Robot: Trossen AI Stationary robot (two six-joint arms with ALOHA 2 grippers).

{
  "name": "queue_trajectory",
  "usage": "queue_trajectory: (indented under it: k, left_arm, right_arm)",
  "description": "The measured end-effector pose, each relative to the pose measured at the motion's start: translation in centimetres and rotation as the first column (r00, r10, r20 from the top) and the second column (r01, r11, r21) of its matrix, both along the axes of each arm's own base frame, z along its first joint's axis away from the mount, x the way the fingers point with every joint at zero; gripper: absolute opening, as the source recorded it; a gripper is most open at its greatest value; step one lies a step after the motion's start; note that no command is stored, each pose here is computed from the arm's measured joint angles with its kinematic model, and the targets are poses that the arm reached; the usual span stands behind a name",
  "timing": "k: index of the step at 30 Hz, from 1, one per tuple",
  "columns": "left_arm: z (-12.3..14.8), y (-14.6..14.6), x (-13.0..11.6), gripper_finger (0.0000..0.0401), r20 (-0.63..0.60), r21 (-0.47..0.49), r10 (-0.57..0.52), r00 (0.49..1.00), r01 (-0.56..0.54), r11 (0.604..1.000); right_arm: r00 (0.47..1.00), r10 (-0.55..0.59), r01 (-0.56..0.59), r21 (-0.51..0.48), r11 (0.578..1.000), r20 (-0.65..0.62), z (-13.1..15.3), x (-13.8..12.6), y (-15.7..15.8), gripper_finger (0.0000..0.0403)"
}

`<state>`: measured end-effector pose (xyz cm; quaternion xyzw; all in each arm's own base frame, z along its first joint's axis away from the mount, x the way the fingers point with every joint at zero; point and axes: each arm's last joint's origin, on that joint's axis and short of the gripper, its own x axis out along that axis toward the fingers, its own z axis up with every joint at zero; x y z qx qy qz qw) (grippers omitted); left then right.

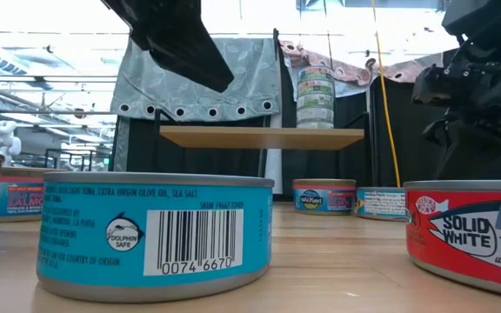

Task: Stack canned seafood by type on shelf
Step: Put the blue tuna can on the shelf

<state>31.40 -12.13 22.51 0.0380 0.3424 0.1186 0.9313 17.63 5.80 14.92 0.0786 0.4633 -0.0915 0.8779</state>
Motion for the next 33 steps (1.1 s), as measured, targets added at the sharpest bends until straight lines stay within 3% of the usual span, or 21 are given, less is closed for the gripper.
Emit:
queue_trajectory:
  k: [8,22,33]
  left_arm:
    - [0.4,0.1,0.5,0.0237,0.043,0.011,-0.024,0.999,0.023,1.0]
    - [0.5,0.4,0.7,0.0237,0.047,0.003,-0.042,0.998,0.041,0.999]
    - [1.0,0.4,1.2,0.0237,0.093,0.05,-0.099,0.991,0.095,0.994]
  right_arm:
    - [0.998,0.017,-0.017,-0.002,1.0,0.052,1.7,0.9,0.3,0.0001]
    - [0.999,0.001,-0.004,-0.056,0.998,-0.043,-0.1,1.5,0.5,0.0]
    - [0.995,-0.011,0.007,-0.033,0.999,-0.1,-0.5,1.1,0.4,0.0]
